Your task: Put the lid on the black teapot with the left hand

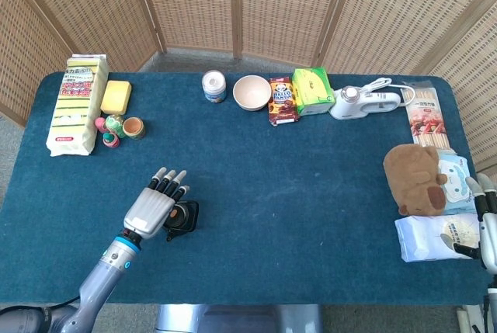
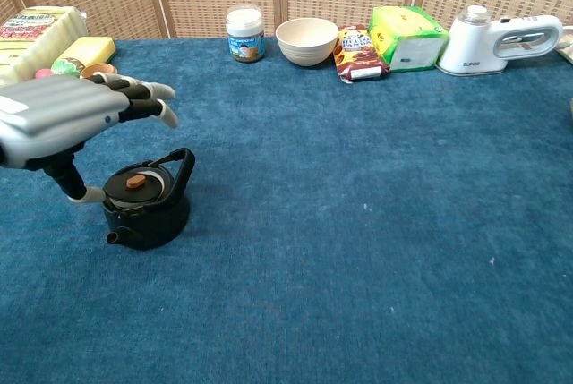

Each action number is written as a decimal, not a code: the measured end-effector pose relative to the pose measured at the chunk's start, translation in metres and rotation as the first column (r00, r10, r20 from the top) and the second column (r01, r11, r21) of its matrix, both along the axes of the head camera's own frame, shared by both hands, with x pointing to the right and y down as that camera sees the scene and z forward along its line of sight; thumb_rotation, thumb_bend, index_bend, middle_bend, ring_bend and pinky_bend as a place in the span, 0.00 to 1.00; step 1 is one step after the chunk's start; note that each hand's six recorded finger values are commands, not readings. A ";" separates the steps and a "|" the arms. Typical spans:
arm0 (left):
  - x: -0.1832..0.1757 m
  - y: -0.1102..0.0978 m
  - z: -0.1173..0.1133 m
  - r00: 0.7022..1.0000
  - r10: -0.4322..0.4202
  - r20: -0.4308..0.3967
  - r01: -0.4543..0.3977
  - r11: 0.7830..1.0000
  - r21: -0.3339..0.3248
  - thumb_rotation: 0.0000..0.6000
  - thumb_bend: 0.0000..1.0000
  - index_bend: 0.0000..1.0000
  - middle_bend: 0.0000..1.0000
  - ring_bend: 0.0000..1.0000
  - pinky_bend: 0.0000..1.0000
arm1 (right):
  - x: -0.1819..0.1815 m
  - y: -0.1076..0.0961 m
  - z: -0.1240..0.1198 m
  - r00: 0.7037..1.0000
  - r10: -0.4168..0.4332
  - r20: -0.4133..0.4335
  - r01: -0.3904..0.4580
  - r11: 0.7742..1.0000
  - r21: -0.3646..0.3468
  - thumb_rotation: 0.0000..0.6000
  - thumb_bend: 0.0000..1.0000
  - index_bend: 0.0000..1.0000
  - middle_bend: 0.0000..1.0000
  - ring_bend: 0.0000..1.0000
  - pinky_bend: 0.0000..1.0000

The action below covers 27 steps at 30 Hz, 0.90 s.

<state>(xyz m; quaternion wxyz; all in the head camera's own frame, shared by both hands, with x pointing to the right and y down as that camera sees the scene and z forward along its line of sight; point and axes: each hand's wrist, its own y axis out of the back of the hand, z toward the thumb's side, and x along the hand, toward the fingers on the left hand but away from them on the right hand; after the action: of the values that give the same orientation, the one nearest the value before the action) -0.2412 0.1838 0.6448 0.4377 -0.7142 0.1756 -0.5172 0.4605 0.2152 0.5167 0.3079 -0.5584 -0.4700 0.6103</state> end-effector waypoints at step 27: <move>0.013 -0.002 -0.002 1.000 0.013 -0.015 -0.013 1.000 0.015 1.00 0.18 0.16 0.00 0.00 0.00 | 0.001 -0.001 0.000 1.000 0.001 0.005 -0.001 1.000 0.000 1.00 0.17 0.02 0.00 0.00 0.00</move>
<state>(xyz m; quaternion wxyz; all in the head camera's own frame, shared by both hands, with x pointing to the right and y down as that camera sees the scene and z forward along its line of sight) -0.2284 0.1817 0.6431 0.4450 -0.7159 0.1783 -0.5075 0.4612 0.2145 0.5162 0.3062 -0.5598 -0.4710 0.6091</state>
